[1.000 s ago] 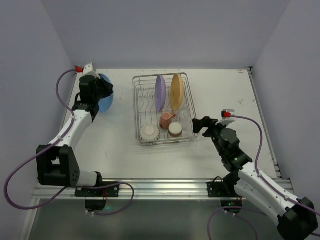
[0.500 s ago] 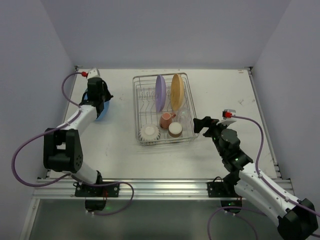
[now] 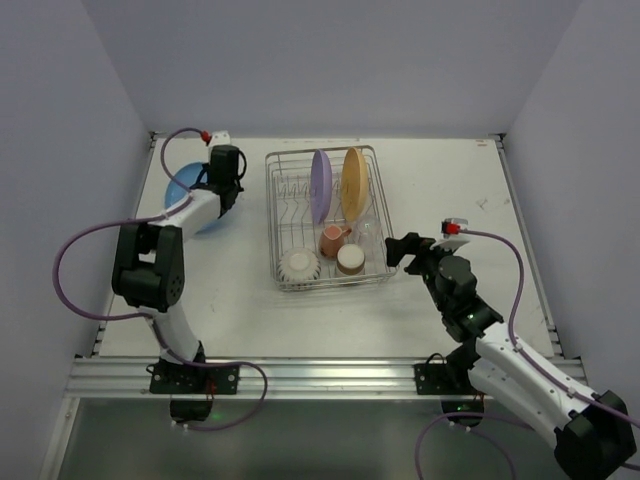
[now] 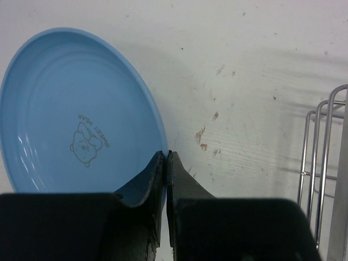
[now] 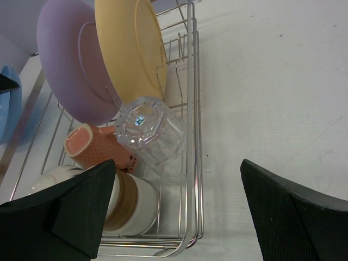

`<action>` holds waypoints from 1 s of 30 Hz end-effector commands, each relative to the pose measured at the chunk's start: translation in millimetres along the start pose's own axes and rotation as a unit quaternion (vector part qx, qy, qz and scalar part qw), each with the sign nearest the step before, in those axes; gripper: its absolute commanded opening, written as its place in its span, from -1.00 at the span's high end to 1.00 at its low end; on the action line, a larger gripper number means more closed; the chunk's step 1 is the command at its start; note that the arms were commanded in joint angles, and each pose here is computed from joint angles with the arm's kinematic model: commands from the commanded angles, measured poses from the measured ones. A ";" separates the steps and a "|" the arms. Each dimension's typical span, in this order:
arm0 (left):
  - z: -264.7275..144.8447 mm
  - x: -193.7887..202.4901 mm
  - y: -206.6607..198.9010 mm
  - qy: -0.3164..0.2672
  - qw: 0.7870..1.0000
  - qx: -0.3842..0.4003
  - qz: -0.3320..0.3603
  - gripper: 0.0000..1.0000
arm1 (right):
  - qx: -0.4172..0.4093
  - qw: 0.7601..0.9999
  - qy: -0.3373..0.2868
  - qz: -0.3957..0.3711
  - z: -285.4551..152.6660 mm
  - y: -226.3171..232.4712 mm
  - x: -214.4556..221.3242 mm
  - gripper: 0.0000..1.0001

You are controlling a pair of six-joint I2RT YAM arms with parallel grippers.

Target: Unload the mixed dishes from the dish rack

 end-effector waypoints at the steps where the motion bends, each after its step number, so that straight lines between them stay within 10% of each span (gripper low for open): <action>1: 2.6 -20.4 -10.0 -0.053 0.997 -0.039 0.028 1.00 | -0.007 1.000 -0.022 0.012 3.1 7.2 -17.5 -0.98; 30: 46.2 27.0 -31.0 0.021 0.983 -0.112 0.143 1.00 | -0.011 1.000 -0.012 0.011 6.5 8.7 -15.2 -0.98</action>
Point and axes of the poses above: each gripper's point midway between its finger pads, its own z axis out along the fingers, its own y axis along the line the jaws close on, x = y × z, the point moved 10 cm from there along -z, back along the fingers, and after that the axes turned 11 degrees about -z, right-handed, at the moved point
